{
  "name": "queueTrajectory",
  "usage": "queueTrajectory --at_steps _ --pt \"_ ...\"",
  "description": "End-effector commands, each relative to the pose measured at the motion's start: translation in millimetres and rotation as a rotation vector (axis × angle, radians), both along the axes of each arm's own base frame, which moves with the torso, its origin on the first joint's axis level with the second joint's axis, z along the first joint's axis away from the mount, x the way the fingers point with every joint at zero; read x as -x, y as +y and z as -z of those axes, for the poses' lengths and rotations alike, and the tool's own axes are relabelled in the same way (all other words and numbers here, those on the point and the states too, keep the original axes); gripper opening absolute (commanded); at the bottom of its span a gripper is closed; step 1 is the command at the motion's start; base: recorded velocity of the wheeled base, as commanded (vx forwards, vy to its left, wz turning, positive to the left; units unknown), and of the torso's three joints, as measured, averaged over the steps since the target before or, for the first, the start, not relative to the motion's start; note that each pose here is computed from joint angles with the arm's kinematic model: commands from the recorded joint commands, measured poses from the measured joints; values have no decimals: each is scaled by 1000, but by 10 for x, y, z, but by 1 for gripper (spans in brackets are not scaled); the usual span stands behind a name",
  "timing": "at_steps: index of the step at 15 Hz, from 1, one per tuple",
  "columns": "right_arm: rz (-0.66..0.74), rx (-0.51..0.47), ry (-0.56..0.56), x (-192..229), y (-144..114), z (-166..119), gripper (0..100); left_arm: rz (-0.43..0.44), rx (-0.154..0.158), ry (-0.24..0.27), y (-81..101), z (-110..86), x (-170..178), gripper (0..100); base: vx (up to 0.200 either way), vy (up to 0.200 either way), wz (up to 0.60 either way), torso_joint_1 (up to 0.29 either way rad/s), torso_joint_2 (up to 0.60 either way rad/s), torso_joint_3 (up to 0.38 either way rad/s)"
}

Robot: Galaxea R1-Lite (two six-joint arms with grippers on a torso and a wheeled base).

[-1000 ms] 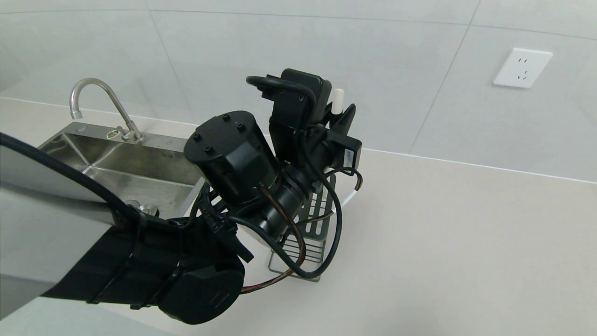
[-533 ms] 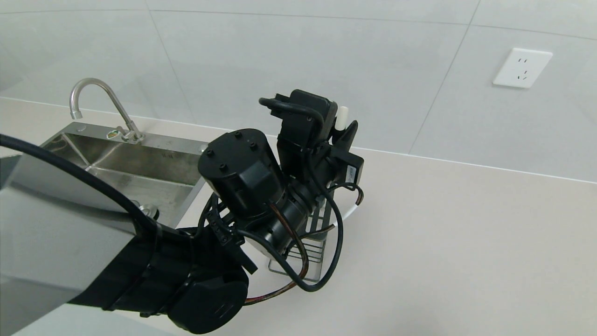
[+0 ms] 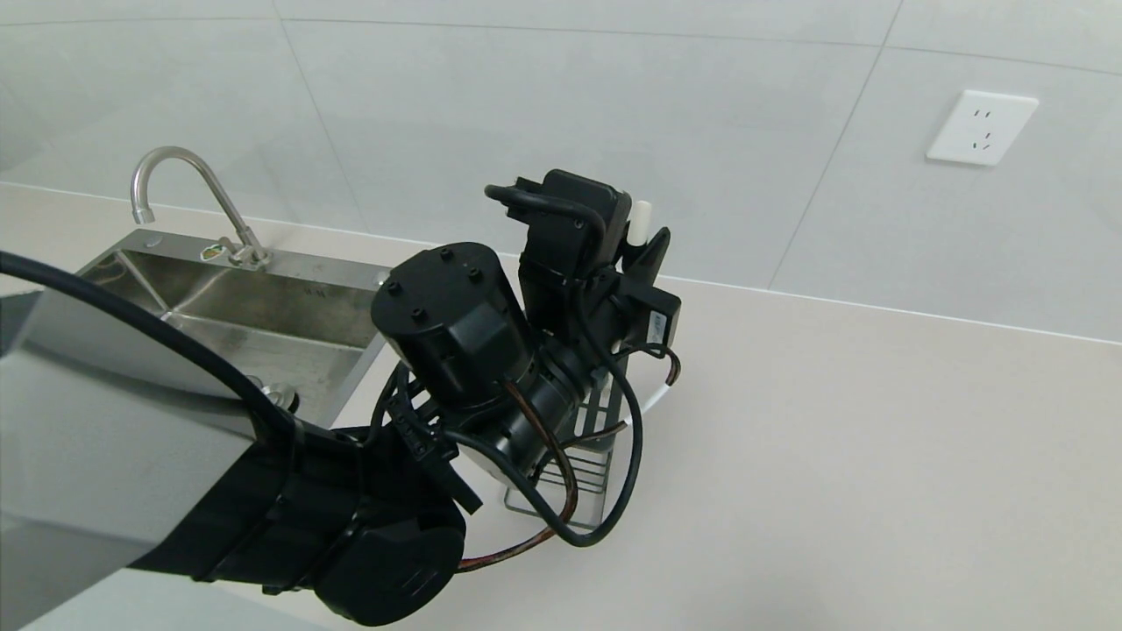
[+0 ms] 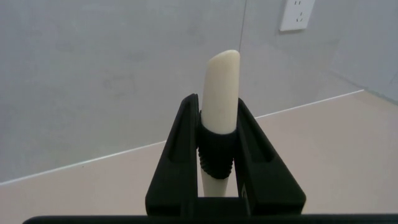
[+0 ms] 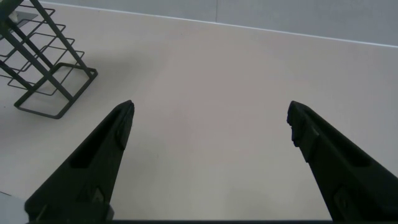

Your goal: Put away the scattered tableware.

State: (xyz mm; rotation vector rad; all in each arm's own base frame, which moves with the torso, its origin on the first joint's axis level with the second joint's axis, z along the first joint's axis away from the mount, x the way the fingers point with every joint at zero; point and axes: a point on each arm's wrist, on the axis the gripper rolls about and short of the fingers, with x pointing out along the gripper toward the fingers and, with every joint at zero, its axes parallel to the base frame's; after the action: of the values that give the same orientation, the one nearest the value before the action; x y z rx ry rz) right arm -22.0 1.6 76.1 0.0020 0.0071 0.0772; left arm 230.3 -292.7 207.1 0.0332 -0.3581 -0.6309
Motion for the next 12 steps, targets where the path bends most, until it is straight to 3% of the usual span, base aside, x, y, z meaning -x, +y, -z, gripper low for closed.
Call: queueTrajectory --at_steps 1,4,5,6,12 --pt "-1 0 1 -1 0 -1 100 0 3 -3 5 -13 4 0 0 0 0 0 0 0" --pt "-1 0 1 -1 0 -1 100 2 8 -5 17 -29 14 0 0 0 0 0 0 0" --pt "-1 0 1 -1 0 -1 100 6 3 -2 49 -35 53 100 0 0 0 0 0 0" --pt "-1 0 2 -1 0 0 100 6 -13 10 92 9 66 100 0 0 0 0 0 0" --pt "-1 0 1 -1 0 -1 100 -19 9 -17 187 -64 3 100 0 0 0 0 0 0"
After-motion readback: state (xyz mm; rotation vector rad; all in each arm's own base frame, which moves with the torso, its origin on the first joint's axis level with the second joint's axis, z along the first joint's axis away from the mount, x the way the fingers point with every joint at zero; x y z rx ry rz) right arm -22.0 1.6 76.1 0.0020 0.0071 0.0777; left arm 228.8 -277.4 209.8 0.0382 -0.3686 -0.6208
